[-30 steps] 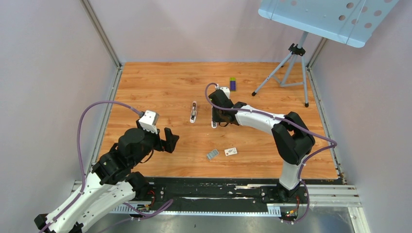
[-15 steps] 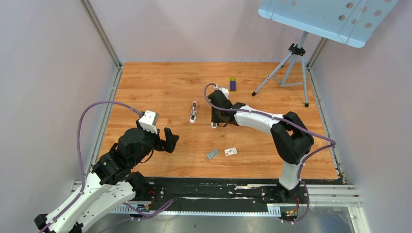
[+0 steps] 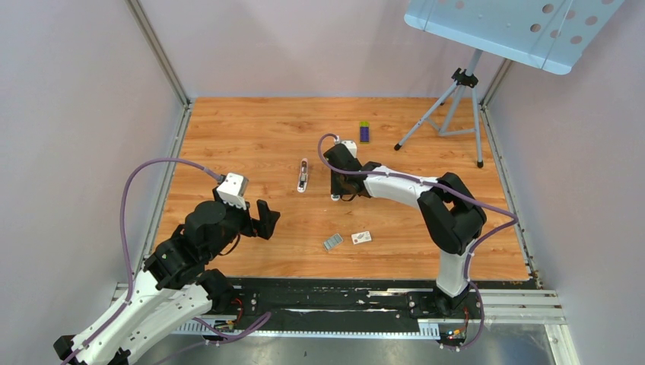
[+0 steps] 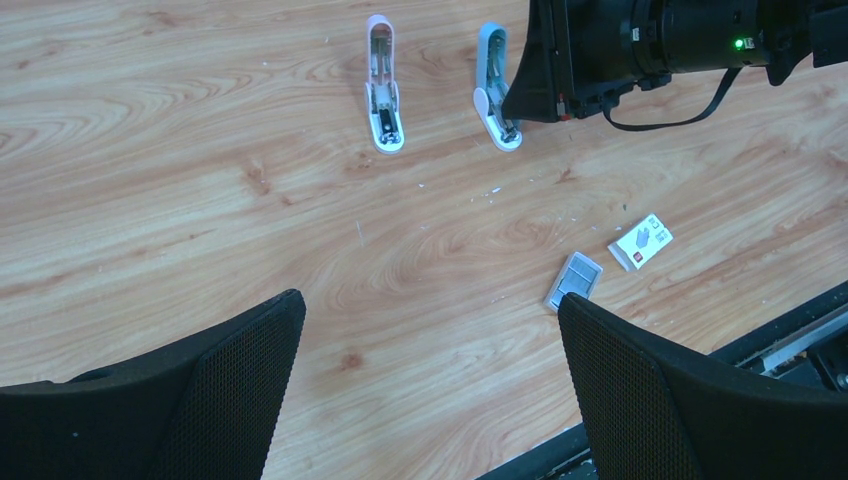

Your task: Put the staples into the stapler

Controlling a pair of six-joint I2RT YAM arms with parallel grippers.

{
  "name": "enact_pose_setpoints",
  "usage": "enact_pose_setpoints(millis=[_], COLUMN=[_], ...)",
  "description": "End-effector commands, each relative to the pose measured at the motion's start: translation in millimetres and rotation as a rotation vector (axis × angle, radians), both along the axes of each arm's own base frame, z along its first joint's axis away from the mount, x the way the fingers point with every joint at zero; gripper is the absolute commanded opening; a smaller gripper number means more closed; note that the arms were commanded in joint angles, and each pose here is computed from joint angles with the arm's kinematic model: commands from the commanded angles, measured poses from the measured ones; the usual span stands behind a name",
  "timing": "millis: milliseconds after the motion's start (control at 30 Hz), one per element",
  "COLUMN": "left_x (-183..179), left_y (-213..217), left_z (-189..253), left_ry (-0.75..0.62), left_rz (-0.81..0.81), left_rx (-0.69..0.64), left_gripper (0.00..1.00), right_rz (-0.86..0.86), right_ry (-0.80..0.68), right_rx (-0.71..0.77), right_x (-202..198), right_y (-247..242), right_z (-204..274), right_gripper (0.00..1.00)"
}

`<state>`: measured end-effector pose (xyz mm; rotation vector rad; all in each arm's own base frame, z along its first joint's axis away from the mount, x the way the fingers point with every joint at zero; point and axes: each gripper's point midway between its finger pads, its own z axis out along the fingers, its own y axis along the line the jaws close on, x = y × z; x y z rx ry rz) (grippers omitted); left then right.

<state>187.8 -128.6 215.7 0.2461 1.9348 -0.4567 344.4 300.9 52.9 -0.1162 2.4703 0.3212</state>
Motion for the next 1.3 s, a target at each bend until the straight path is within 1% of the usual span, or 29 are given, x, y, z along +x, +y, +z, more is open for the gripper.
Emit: enact_pose_setpoints(millis=[0, 767, 1067, 1267], left_x=[1.5, 1.0, 1.1, 1.1], left_y=[2.8, 3.7, 4.0, 4.0], left_z=[1.3, 1.9, 1.6, 1.9], left_ry=[-0.017, -0.02, -0.02, -0.021], left_rz=[0.012, 0.014, 0.015, 0.015], left_rx=[-0.003, -0.005, -0.003, -0.004], left_gripper=[1.0, 1.0, 1.0, 1.0], right_rz=[0.005, 0.007, 0.019, 0.018], right_ry=[-0.007, -0.005, -0.025, -0.011], right_rx=[-0.015, -0.059, -0.072, -0.081], right_x=[2.6, 4.4, 8.1, 7.5], right_y=[5.1, 0.0, 0.4, -0.2], right_z=[0.9, -6.1, 2.1, -5.3], right_gripper=[0.2, 0.2, 0.2, 0.2])
